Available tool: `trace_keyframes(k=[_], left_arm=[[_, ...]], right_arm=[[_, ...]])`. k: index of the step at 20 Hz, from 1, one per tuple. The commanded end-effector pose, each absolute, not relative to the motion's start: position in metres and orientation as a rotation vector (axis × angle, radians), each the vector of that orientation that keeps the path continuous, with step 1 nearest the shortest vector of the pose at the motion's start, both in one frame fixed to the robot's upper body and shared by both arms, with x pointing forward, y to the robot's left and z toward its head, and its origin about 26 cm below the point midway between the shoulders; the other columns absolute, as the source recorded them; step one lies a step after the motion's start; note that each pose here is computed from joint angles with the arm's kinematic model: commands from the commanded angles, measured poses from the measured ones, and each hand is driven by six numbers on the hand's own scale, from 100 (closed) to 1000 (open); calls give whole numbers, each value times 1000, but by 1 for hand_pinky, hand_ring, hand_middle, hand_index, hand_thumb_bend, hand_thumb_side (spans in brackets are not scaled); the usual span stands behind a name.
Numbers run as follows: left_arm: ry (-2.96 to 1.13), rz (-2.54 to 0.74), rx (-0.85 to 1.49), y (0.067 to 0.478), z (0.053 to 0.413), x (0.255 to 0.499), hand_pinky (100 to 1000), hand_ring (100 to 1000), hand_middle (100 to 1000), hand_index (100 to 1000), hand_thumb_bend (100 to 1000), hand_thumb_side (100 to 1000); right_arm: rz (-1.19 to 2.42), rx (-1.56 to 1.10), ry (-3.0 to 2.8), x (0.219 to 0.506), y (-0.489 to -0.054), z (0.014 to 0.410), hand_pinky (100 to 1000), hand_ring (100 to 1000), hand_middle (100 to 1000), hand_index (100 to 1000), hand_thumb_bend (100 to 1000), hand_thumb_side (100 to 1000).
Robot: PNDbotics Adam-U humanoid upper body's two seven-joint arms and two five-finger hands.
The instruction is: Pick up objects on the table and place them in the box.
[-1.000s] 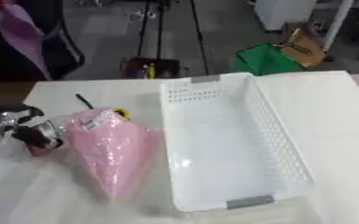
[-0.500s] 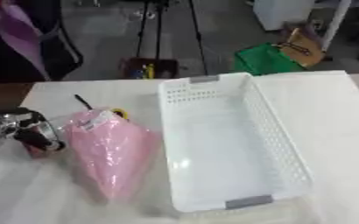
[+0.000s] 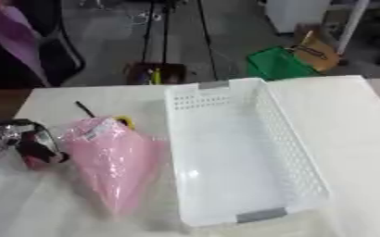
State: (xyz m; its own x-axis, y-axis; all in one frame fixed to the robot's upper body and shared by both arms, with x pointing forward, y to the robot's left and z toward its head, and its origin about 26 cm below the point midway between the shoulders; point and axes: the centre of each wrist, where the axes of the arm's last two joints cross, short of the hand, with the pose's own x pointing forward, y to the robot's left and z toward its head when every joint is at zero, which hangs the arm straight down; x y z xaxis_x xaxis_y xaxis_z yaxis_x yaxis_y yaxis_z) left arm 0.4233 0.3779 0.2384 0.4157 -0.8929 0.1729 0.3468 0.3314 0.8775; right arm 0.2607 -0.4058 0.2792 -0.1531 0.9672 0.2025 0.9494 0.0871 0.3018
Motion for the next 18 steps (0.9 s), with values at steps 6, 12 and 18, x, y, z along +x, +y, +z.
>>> trace_keyframes(k=[6,12,18], left_arm=[[-503,-692,653,386,248,425,973,933,870,943,441,464],[-508,-705,689,383,251,426,873,842,728,794,410,466],[-521,-705,695,381,256,426,834,822,704,760,349,488]], right_arm=[[576,1987,2249,254,-407,288,710,666,706,773,100,768],[583,1987,2250,254,-408,287,711,666,706,773,100,769],[587,1993,2249,254,-409,286,712,666,706,774,100,769]])
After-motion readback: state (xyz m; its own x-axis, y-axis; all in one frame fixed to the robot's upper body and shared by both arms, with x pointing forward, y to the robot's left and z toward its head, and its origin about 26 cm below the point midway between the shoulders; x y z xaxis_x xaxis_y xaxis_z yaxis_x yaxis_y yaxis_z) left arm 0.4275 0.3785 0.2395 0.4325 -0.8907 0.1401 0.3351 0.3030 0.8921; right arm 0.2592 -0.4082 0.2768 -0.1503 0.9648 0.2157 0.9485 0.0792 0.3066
